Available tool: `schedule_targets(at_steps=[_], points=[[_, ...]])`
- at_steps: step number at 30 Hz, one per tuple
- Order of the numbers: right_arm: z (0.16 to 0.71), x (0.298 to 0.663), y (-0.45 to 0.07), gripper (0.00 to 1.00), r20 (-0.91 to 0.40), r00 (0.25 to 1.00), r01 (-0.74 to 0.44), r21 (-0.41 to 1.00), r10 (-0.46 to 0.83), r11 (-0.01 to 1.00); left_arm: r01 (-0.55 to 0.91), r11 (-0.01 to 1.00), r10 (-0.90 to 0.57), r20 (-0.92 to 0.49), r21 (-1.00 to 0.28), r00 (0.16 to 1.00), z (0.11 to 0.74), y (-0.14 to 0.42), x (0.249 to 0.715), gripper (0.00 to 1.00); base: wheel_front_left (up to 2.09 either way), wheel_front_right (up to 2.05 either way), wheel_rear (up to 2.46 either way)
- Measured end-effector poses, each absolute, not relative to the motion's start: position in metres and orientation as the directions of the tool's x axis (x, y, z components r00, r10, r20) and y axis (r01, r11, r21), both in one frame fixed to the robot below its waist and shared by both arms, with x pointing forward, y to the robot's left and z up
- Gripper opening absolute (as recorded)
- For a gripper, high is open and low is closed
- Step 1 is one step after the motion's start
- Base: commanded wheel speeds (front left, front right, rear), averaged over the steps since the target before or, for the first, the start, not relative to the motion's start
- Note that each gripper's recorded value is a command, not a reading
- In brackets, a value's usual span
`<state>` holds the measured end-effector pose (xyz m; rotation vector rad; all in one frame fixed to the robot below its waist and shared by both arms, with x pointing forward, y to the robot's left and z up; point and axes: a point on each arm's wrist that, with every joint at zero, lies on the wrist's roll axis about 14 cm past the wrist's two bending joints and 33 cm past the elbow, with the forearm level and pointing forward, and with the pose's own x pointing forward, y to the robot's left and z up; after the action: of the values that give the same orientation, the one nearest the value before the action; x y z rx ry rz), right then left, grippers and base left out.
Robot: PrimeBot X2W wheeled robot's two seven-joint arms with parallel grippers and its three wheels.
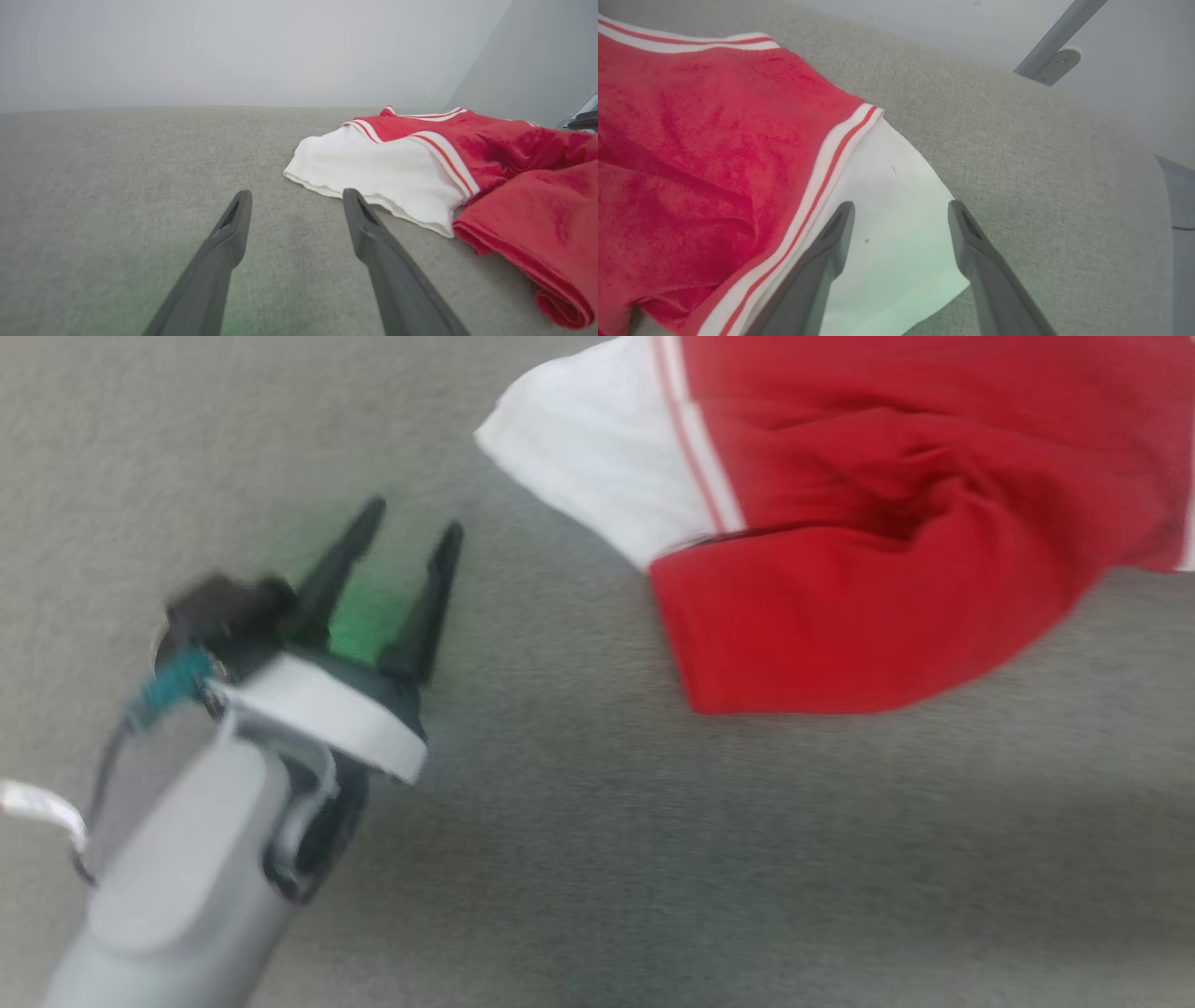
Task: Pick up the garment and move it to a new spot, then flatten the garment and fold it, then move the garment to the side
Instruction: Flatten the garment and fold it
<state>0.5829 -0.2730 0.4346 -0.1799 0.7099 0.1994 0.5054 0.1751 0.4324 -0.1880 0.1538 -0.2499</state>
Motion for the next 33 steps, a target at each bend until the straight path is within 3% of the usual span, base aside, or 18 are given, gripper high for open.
schedule_targets(at_steps=[12,13,14,15,20,24,30,33], points=[[0.379,0.621,-0.266,1.00,-0.799,0.592,-0.277,-0.083,0.102,0.957,0.110,0.982,-0.126,-0.103,-0.154,0.987,0.419,0.208,0.484,1.00,0.00,0.00,0.00],[0.375,0.622,-0.264,0.96,-0.806,0.583,-0.279,-0.078,0.104,0.957,0.107,0.983,-0.124,-0.106,-0.150,0.987,0.417,0.209,0.484,1.00,0.00,0.00,0.00],[0.374,0.623,-0.263,0.33,-0.808,0.579,-0.279,-0.074,0.107,0.957,0.109,0.983,-0.125,-0.103,-0.148,0.987,0.417,0.210,0.484,1.00,0.00,0.00,0.00],[0.373,0.622,-0.261,0.00,-0.811,0.574,-0.282,-0.067,0.112,0.957,0.113,0.982,-0.128,-0.096,-0.149,0.987,0.419,0.210,0.486,1.00,0.00,0.00,0.00],[0.371,0.618,-0.256,0.00,-0.817,0.561,-0.291,-0.044,0.133,0.956,0.199,0.977,-0.203,-0.051,-0.076,0.978,0.433,0.203,0.504,1.00,0.00,0.00,0.00],[0.373,0.616,-0.258,0.00,-0.816,0.562,-0.284,-0.038,0.134,0.958,0.352,0.935,-0.351,-0.041,0.028,0.935,0.454,0.179,0.537,1.00,0.00,0.00,0.00],[0.373,0.616,-0.260,0.00,-0.816,0.563,-0.281,-0.037,0.134,0.959,0.583,0.811,-0.559,-0.247,0.036,0.792,0.456,0.123,0.576,1.00,0.00,0.00,0.00],[0.372,0.617,-0.260,0.00,-0.817,0.560,-0.283,-0.034,0.137,0.958,0.616,0.786,-0.584,-0.382,-0.047,0.716,0.442,0.109,0.591,1.00,0.00,0.00,0.00]])
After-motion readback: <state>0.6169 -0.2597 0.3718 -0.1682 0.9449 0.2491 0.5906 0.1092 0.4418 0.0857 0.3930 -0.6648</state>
